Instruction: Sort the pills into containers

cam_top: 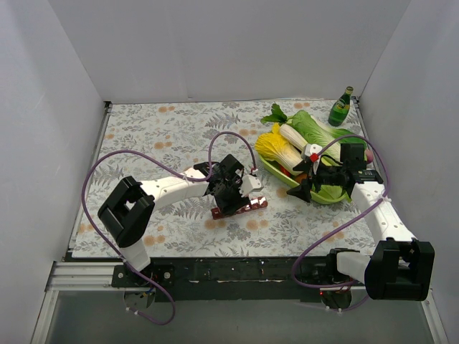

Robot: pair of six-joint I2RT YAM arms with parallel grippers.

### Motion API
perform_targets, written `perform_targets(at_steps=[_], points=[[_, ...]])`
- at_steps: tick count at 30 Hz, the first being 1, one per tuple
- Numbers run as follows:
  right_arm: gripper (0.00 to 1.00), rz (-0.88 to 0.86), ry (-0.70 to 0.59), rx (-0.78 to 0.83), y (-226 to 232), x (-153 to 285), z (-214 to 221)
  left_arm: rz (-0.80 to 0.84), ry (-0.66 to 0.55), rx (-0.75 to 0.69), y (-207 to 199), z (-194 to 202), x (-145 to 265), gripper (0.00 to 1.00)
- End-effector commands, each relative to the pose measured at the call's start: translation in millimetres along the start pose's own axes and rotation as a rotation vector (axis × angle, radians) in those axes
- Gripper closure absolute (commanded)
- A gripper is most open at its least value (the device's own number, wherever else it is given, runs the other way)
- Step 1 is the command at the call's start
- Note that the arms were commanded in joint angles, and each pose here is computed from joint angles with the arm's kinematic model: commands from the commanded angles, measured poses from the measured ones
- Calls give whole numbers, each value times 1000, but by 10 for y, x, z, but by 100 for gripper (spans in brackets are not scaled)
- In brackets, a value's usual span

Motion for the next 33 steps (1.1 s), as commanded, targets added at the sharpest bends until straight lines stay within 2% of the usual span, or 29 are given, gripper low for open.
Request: perform_targets(at_steps=[1, 33], points=[[2, -9, -29, 13, -12, 10, -71, -26, -29, -33, 8, -143, 83, 100], [2, -16, -28, 7, -15, 3, -63, -83, 44, -78, -40, -194, 69, 100]])
Point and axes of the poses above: each gripper's point midway between its finger pads, its own x axis back along the fingers, its own y axis along the line the jaws close on, z = x × y, the point moved 6 cm from there along x, back along the fingers, and after that the axes turned 7 degrees about x, right-handed, at the moved point
